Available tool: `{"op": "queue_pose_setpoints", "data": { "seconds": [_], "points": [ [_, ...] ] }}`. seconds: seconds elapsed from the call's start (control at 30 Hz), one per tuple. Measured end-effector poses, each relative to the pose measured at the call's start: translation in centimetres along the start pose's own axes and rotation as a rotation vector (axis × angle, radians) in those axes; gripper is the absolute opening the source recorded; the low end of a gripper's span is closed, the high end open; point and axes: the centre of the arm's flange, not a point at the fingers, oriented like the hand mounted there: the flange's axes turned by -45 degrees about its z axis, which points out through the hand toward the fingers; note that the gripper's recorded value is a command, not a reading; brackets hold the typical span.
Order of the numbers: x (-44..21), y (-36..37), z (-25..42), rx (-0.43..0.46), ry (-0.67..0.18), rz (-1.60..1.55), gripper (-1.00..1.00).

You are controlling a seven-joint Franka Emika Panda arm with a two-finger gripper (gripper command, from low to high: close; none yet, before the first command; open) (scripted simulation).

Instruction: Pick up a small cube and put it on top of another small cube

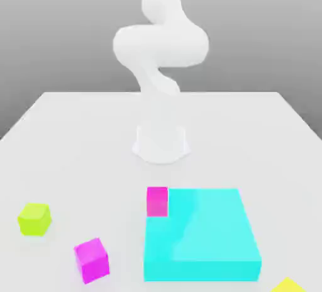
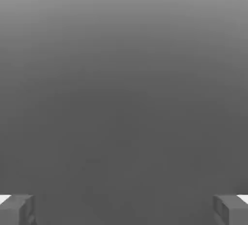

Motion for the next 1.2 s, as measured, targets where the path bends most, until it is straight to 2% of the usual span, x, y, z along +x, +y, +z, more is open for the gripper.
{"op": "queue_pose_setpoints", "data": {
  "seconds": [0.27, 0.53, 0.8, 1.03, 1.17, 1.2],
  "points": [
    [0.3, -4.4, 13.2, 0.047, -0.187, -0.142, 0.00],
    [-3.2, -9.8, 26.0, 0.103, -0.366, -0.289, 0.00],
    [-10.6, -15.6, 37.5, 0.168, -0.543, -0.440, 0.00],
    [-19.9, -20.0, 46.1, 0.228, -0.695, -0.566, 0.00],
    [-24.4, -20.6, 50.7, 0.236, -0.713, -0.581, 0.00],
    [-25.2, -20.6, 51.4, 0.236, -0.714, -0.581, -1.00]
  ]
}}
